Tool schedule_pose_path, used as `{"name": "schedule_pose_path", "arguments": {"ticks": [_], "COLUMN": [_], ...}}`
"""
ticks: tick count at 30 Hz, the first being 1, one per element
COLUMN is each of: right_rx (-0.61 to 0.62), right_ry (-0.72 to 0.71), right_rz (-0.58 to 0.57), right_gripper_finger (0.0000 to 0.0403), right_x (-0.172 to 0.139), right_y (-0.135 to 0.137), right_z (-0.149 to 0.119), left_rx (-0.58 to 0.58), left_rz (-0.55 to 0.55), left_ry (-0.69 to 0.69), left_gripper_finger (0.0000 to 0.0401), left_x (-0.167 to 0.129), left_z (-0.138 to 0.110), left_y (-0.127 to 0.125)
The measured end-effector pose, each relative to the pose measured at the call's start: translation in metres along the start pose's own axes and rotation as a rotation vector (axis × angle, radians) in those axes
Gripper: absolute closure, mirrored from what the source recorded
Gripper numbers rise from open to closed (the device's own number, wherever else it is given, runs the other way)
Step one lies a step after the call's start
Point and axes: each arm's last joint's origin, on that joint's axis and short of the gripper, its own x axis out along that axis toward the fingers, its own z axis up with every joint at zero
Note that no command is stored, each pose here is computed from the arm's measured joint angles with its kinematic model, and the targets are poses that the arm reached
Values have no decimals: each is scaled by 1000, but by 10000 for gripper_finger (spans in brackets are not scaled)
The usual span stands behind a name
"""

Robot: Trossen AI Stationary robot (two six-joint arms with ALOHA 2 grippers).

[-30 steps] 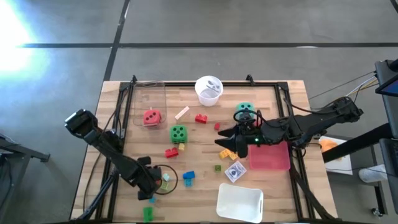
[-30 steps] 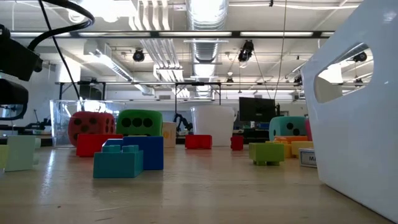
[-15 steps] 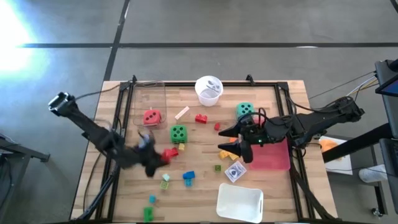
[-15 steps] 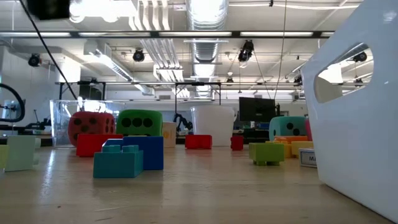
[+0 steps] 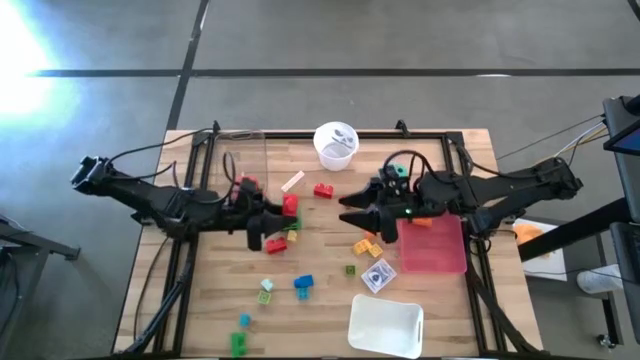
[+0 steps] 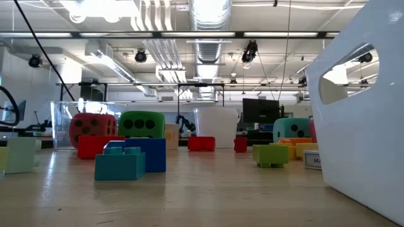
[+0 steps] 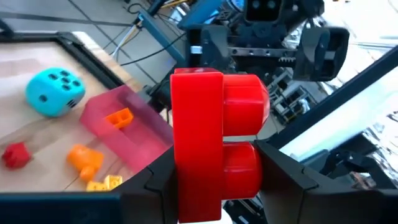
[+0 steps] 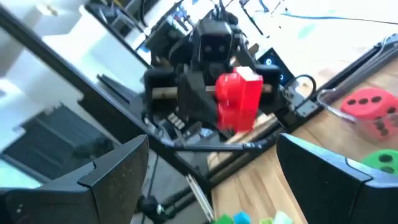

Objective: Pick & Place Toys
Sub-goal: Put the red game piece into the pink bin

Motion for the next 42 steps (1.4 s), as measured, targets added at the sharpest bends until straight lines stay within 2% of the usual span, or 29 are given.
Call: {"name": "schedule_pose_path", "arguments": {"ticks": [4, 9, 17, 42], "right_rx": [0, -3, -50, -82], "right_ry": [-2, -13, -44, -52], "right_rz": [-6, -16, 9, 9], "right_gripper_finger": [60, 60, 60, 61], "right_x": [9, 23, 25, 28], "right_y": [2, 4, 15, 15], "right_z": [2, 7, 18, 19], "left_rx": [25, 65, 111, 30], "left_rz": [-17, -90, -178, -194], "left_ry": [8, 31, 34, 28], "left_gripper_finger": [241, 241, 241, 241], "left_x": [16, 35, 43, 69], "left_z": [8, 22, 36, 43], "left_y": [-3, -12, -29, -18]}}
